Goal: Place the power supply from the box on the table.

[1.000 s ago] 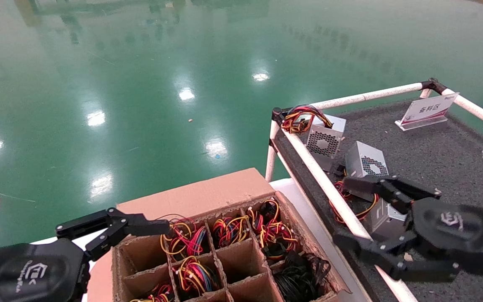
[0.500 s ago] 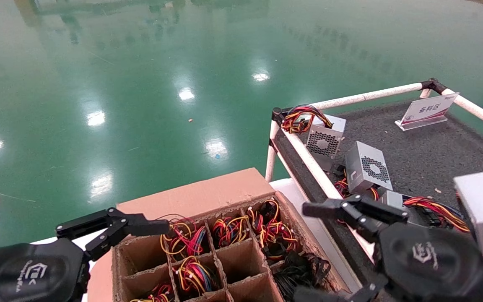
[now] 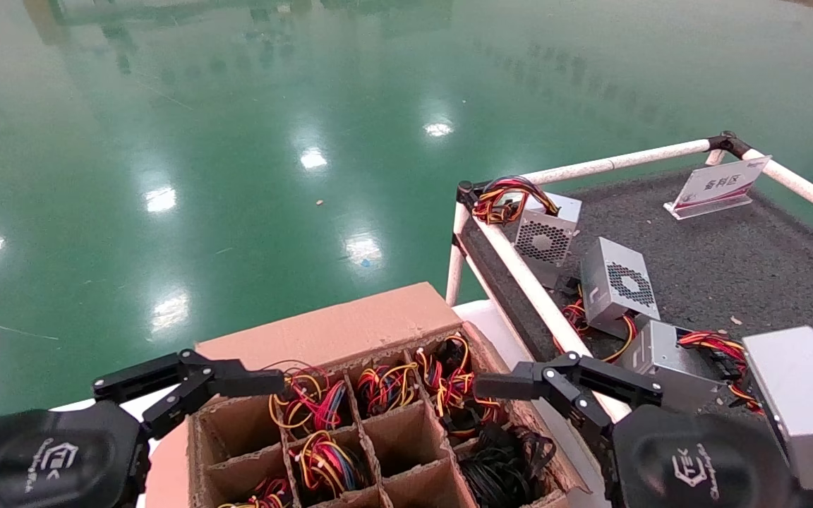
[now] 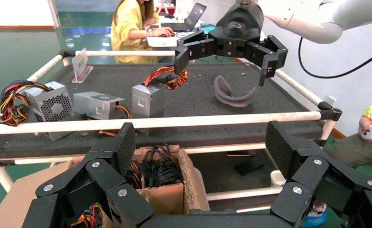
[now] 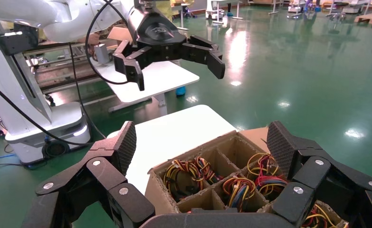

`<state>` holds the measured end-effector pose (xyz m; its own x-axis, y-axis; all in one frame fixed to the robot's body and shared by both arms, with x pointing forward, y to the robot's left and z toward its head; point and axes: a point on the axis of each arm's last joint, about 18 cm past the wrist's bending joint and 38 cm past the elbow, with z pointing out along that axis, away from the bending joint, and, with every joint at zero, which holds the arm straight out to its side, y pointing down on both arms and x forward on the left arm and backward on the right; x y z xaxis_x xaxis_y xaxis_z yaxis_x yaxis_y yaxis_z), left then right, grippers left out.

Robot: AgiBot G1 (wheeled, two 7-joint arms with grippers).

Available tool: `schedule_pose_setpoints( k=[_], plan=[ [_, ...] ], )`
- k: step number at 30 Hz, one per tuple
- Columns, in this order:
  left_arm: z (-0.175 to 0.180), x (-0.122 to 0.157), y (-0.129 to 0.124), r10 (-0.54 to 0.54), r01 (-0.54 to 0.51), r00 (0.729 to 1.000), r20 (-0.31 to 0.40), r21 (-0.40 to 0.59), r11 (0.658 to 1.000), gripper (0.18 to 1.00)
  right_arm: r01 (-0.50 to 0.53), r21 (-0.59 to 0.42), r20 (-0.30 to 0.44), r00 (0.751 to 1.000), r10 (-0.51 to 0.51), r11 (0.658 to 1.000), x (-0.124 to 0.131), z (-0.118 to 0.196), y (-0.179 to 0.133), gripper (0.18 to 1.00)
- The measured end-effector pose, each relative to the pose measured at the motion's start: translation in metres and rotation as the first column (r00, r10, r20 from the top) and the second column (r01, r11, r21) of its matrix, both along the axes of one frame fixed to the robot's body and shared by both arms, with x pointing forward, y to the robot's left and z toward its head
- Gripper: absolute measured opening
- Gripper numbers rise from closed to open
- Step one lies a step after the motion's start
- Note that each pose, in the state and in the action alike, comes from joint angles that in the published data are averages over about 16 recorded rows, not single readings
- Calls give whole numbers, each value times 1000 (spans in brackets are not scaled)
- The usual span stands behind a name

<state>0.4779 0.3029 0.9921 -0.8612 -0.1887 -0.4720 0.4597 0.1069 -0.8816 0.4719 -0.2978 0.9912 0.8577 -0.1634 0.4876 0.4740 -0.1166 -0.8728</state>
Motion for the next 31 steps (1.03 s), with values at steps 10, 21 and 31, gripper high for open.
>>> schedule_pose_setpoints(
  k=[10, 21, 31],
  plan=[
    [0, 0, 0, 0, 0, 1000, 0, 0, 1000, 1000, 7, 5, -5, 1000, -7, 1000, 2, 0, -2, 1000],
    [0, 0, 0, 0, 0, 1000, 0, 0, 1000, 1000, 10, 9, -8, 1000, -9, 1000, 3, 1, -4, 1000],
    [0, 0, 0, 0, 0, 1000, 0, 0, 1000, 1000, 10, 10, -9, 1000, -10, 1000, 3, 1, -4, 1000]
  ],
)
